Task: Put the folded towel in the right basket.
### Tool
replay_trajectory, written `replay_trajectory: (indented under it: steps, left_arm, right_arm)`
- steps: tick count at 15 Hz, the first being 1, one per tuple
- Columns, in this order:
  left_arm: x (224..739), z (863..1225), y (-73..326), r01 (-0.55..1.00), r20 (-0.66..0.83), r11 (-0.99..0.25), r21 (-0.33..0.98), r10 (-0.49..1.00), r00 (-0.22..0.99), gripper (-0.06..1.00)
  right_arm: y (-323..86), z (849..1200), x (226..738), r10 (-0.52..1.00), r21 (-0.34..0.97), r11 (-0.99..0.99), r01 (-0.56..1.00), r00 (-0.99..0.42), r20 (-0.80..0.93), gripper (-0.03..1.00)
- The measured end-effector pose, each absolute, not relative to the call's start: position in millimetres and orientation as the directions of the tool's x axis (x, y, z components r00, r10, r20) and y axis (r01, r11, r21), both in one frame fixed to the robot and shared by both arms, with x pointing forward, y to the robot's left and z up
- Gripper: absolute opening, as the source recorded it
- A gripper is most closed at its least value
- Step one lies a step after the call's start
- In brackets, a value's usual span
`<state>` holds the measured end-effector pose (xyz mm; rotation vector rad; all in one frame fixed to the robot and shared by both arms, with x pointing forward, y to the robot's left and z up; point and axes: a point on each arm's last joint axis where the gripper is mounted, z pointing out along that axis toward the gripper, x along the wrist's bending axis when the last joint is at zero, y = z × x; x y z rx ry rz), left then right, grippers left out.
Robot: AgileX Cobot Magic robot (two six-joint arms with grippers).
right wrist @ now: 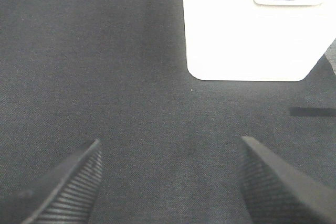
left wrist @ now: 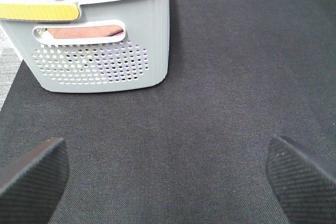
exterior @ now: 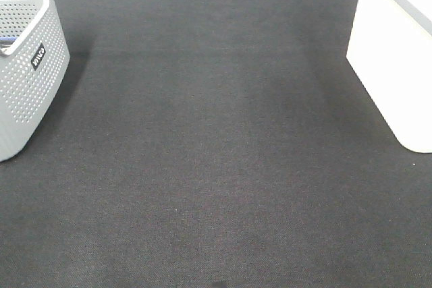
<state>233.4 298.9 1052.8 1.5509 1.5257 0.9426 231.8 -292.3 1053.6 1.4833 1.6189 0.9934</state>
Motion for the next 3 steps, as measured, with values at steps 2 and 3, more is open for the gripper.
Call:
replay_trajectory:
  steps: [2,3]
  left_arm:
    - [233.4,1052.8,298.9,0.446,-0.002,-0.006,0.895,1.0,0.017,0.97]
    - [233.4,1052.8,298.9,0.446,-0.002,-0.006,0.895,1.0,0.017,0.97]
  right_arm:
    - [-292.3,1053.6,231.8,0.996,0.894,0.043,0.446,-0.083,-0.006,0.69]
    - [-292.3,1053.6,231.8,0.996,0.894,0.043,0.446,-0.083,-0.006,0.69]
